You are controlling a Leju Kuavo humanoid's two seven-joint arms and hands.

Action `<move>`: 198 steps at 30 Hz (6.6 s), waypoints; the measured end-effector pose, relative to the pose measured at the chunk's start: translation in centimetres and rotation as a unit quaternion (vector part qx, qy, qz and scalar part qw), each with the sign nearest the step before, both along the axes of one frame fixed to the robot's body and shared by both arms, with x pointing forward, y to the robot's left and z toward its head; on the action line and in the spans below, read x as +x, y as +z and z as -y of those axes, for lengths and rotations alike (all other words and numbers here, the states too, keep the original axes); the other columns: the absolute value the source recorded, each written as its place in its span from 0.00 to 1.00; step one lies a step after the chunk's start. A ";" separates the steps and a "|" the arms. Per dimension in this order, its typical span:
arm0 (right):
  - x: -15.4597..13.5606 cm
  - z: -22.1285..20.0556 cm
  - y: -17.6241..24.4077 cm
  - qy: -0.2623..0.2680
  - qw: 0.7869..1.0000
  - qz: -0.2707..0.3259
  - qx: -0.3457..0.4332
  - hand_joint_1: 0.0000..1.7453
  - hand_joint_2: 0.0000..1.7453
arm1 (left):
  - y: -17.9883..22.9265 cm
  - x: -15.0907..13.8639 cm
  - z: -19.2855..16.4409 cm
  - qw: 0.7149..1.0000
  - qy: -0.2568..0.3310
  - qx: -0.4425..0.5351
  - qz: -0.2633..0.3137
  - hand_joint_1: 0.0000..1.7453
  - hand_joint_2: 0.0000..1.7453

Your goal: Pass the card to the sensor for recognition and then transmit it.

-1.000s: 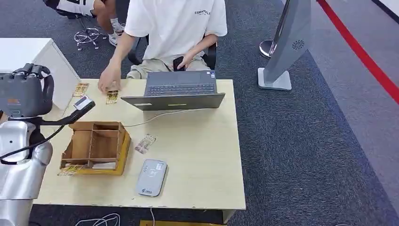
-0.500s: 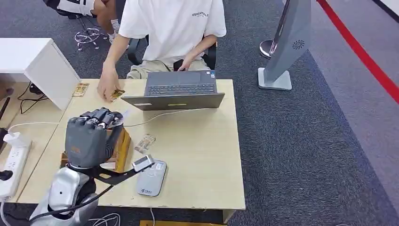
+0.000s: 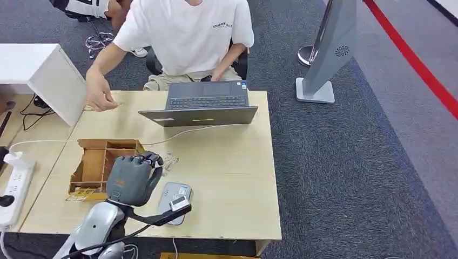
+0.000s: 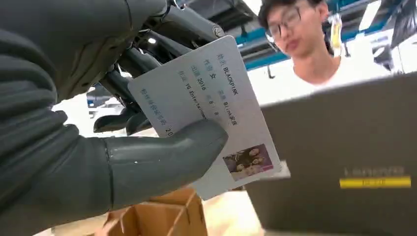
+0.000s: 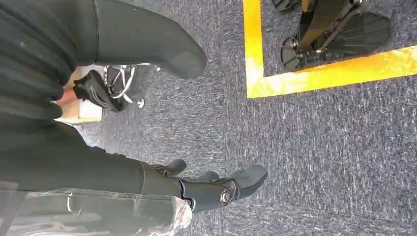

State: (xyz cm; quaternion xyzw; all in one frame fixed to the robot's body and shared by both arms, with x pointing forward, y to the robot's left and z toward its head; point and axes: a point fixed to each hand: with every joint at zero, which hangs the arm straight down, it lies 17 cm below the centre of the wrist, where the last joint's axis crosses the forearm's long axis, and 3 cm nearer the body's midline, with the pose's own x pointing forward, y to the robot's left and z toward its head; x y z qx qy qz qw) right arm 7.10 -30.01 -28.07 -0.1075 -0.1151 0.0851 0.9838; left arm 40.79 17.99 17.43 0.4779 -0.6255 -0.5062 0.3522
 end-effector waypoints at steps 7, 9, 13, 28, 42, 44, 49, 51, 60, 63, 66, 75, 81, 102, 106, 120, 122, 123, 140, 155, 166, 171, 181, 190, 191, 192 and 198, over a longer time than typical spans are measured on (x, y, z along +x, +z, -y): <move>0.0 -0.1 0.0 0.002 1.000 0.000 0.001 0.00 1.00 | -4.3 -0.4 0.4 0.997 -0.021 0.006 -0.079 1.00 1.00; 0.0 -0.1 0.0 0.004 1.000 0.001 0.002 0.00 1.00 | -5.4 -0.7 0.1 0.995 -0.024 0.012 -0.095 1.00 1.00; 0.0 -0.2 0.0 0.006 1.000 0.002 0.004 0.00 1.00 | -7.5 -1.4 -0.4 0.992 -0.024 0.014 -0.126 1.00 1.00; -0.2 -0.3 0.0 -0.003 1.000 -0.002 0.008 0.00 1.00 | -12.5 -2.7 -2.7 0.975 -0.015 0.059 -0.215 1.00 1.00; -0.2 -0.3 0.0 -0.004 1.000 -0.001 0.010 0.00 1.00 | -13.1 -2.9 -4.0 0.972 -0.017 0.071 -0.225 1.00 1.00; -0.2 -0.3 0.0 -0.005 1.000 -0.001 0.009 0.00 1.00 | -10.9 -2.0 -3.9 0.983 -0.006 0.078 -0.165 1.00 1.00; -0.1 -0.3 0.0 0.000 1.000 -0.001 0.008 0.00 1.00 | -2.8 -0.8 -1.2 0.997 -0.011 0.070 -0.005 1.00 1.00; -0.2 -0.4 0.0 0.007 1.000 -0.002 0.008 0.00 1.00 | 0.2 -0.7 -0.3 0.997 -0.019 0.055 0.048 1.00 1.00; 0.4 -0.9 0.0 0.056 0.998 0.001 0.012 0.00 1.00 | 11.3 2.0 -2.8 0.971 -0.014 0.027 0.236 1.00 1.00; 0.7 -1.1 0.1 0.068 0.998 0.006 0.014 0.00 1.00 | 12.9 5.7 -6.3 0.965 0.029 0.068 0.253 1.00 1.00; 0.9 -1.1 0.1 0.077 0.997 0.008 0.014 0.00 1.00 | 14.2 9.1 -10.1 0.960 0.073 0.088 0.256 1.00 1.00; 1.1 -1.2 0.1 0.089 0.996 0.008 0.016 0.00 1.00 | 15.0 14.9 -16.4 0.956 0.149 0.111 0.225 0.00 1.00; 1.2 -1.1 0.1 0.090 0.996 0.008 0.016 0.00 1.00 | 14.0 15.7 -16.7 0.962 0.149 0.095 0.209 0.00 1.00; 0.5 -0.5 0.0 0.043 0.999 0.003 0.011 0.00 1.00 | 9.7 -0.6 -7.1 0.972 -0.004 -0.055 0.229 0.00 1.00; -0.5 -0.1 -0.1 0.017 1.000 -0.003 0.005 0.00 1.00 | 6.8 -7.5 -6.9 0.974 -0.003 -0.070 0.216 0.00 1.00; -0.3 -0.2 0.0 0.021 1.000 0.001 0.001 0.00 1.00 | -1.7 -15.0 -8.5 0.995 -0.008 -0.059 0.082 0.00 1.00; -0.2 -0.3 0.0 0.024 1.000 0.002 0.002 0.00 1.00 | -2.0 -15.6 -8.1 0.995 -0.027 -0.041 0.082 0.00 1.00; -0.2 -0.3 0.0 0.027 1.000 0.004 0.003 0.00 1.00 | -2.1 -15.8 -7.9 0.995 -0.039 -0.029 0.084 0.00 1.00; 0.0 -0.6 0.0 0.042 0.999 0.007 0.008 0.00 1.00 | -3.7 -16.1 -14.3 0.992 -0.051 0.070 0.096 0.00 1.00; 0.1 -0.6 0.0 0.047 0.999 0.004 0.005 0.00 1.00 | -9.7 -15.0 -23.1 0.993 0.079 0.079 0.027 0.00 1.00; 0.5 -0.7 0.1 0.068 0.998 0.006 0.003 0.00 1.00 | -10.3 -11.4 -22.1 0.994 0.079 0.070 0.034 0.00 1.00; 0.7 -0.8 0.1 0.075 0.997 0.007 0.003 0.00 1.00 | -10.7 -9.5 -20.7 0.995 0.067 0.063 0.034 0.00 1.00; 0.8 -0.8 0.1 0.086 0.996 0.006 0.003 0.00 1.00 | -11.0 -6.7 -18.1 0.997 0.061 0.041 0.035 0.00 1.00; 0.9 -0.8 0.1 0.086 0.996 0.006 0.003 0.00 1.00 | -10.6 -5.9 -17.3 0.997 0.059 0.033 0.041 0.00 1.00; 0.9 -0.8 0.1 0.087 0.996 0.006 0.003 0.00 1.00 | -10.6 -5.9 -17.4 0.997 0.060 0.033 0.041 0.00 1.00; 0.9 -0.8 0.1 0.087 0.996 0.006 0.003 0.00 1.00 | -10.6 -5.9 -17.4 0.997 0.060 0.032 0.041 0.00 1.00; 0.9 -0.7 0.1 0.088 0.996 0.006 0.003 0.00 1.00 | -10.3 -5.3 -15.8 0.998 0.045 0.025 0.044 0.00 1.00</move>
